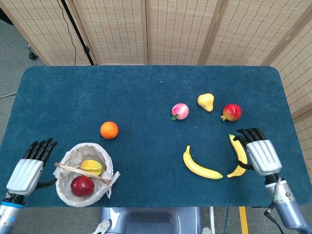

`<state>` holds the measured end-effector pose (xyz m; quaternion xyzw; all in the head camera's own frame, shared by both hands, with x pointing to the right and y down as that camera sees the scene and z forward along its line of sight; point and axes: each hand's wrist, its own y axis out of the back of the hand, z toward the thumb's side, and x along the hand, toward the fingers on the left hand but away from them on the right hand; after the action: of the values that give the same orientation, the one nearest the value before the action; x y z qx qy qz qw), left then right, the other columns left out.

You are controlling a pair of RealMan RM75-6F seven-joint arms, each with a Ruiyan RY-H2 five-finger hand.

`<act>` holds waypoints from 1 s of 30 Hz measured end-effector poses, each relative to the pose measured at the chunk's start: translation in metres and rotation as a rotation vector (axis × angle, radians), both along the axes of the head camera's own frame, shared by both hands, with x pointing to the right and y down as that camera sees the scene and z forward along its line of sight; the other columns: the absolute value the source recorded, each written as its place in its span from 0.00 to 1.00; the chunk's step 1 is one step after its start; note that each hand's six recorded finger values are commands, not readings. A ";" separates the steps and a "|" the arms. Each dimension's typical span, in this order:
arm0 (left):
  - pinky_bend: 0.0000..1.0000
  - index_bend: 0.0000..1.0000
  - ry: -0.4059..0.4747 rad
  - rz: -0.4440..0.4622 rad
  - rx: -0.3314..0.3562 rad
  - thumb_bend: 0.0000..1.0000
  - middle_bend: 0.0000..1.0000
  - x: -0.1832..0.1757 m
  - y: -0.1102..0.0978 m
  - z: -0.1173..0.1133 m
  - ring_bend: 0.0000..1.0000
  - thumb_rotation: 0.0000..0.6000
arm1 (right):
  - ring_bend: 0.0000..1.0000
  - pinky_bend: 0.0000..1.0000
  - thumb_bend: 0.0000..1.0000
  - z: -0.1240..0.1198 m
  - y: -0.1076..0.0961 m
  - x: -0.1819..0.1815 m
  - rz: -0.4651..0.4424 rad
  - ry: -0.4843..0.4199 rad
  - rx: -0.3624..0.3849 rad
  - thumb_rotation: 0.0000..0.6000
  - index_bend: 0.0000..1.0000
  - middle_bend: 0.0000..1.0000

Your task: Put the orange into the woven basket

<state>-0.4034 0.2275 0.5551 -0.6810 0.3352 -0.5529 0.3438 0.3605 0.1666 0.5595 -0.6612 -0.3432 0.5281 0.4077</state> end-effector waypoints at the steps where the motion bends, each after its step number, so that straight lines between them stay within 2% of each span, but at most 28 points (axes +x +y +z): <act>1: 0.00 0.00 0.001 0.000 0.000 0.02 0.00 0.000 0.000 0.000 0.00 1.00 | 0.17 0.14 0.00 0.000 0.005 0.008 0.014 0.011 0.005 1.00 0.31 0.19; 8: 0.00 0.00 0.034 0.002 0.012 0.02 0.00 0.003 -0.004 -0.007 0.00 1.00 | 0.17 0.14 0.00 -0.009 0.031 0.057 0.110 0.045 0.030 1.00 0.30 0.18; 16: 0.00 0.00 0.037 -0.014 0.031 0.02 0.00 -0.009 -0.014 -0.019 0.00 1.00 | 0.17 0.14 0.00 -0.016 0.039 0.086 0.169 0.053 0.038 1.00 0.30 0.18; 23: 0.00 0.00 0.052 -0.048 -0.002 0.02 0.00 -0.031 -0.020 -0.028 0.00 1.00 | 0.17 0.14 0.00 -0.015 0.042 0.108 0.227 0.043 0.033 1.00 0.30 0.18; 30: 0.00 0.00 -0.038 -0.078 -0.042 0.02 0.00 -0.073 -0.042 -0.022 0.00 1.00 | 0.17 0.14 0.00 -0.015 0.049 0.120 0.252 0.040 0.025 1.00 0.30 0.18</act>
<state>-0.4767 0.1853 0.5333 -0.6638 0.3431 -0.5856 0.3141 0.4803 0.2151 0.5448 -0.5970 -0.4219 0.5840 0.3529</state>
